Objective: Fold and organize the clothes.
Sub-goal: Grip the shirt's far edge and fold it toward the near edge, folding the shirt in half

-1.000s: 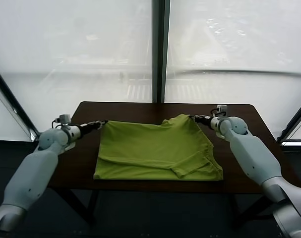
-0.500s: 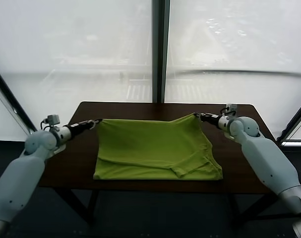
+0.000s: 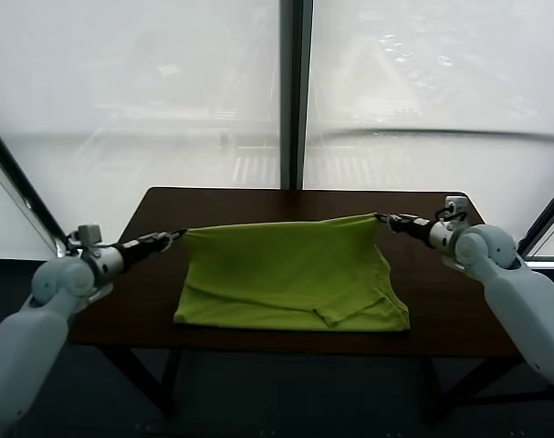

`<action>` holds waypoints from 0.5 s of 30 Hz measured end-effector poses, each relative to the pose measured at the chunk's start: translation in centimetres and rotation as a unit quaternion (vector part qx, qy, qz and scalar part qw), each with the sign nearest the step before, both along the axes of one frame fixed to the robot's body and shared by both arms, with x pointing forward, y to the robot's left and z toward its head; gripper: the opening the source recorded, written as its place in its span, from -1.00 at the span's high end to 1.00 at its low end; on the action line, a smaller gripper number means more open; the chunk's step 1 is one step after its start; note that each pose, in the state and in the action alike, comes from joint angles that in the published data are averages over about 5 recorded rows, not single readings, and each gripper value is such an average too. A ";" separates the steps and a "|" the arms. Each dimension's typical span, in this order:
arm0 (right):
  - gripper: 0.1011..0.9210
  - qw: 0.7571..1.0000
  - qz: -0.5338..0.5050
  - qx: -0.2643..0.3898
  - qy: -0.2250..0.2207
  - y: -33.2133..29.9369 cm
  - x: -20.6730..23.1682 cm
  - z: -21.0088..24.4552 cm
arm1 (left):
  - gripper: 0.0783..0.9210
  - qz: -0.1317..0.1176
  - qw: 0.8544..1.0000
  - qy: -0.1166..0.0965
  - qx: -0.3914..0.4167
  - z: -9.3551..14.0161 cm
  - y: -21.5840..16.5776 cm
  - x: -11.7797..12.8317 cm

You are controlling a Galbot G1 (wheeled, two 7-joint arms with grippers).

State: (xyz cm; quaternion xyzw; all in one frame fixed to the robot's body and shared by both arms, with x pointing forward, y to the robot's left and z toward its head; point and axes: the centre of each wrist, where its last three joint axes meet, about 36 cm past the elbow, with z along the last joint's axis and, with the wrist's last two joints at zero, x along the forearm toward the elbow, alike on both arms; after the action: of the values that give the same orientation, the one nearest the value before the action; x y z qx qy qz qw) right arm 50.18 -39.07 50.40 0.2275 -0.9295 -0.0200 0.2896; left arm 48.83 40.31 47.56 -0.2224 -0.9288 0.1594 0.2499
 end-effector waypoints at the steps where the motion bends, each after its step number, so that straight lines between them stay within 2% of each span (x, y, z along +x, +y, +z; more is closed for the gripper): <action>1: 0.91 1.000 0.004 -0.003 0.004 0.2 -0.4 -0.1 | 0.67 -0.001 1.000 0.002 0.000 -0.1 -0.1 -0.4; 15: 0.91 0.998 0.035 -0.031 0.037 1.3 -2.8 -0.7 | 0.67 -0.006 1.000 0.017 0.024 -1.4 -0.5 -4.2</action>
State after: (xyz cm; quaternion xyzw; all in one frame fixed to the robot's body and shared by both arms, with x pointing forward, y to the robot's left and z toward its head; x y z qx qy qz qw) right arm 47.37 -37.81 49.74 0.2495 -0.9098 0.0107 0.3314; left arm 44.67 39.80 46.21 -0.2191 -0.9266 0.1389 0.2721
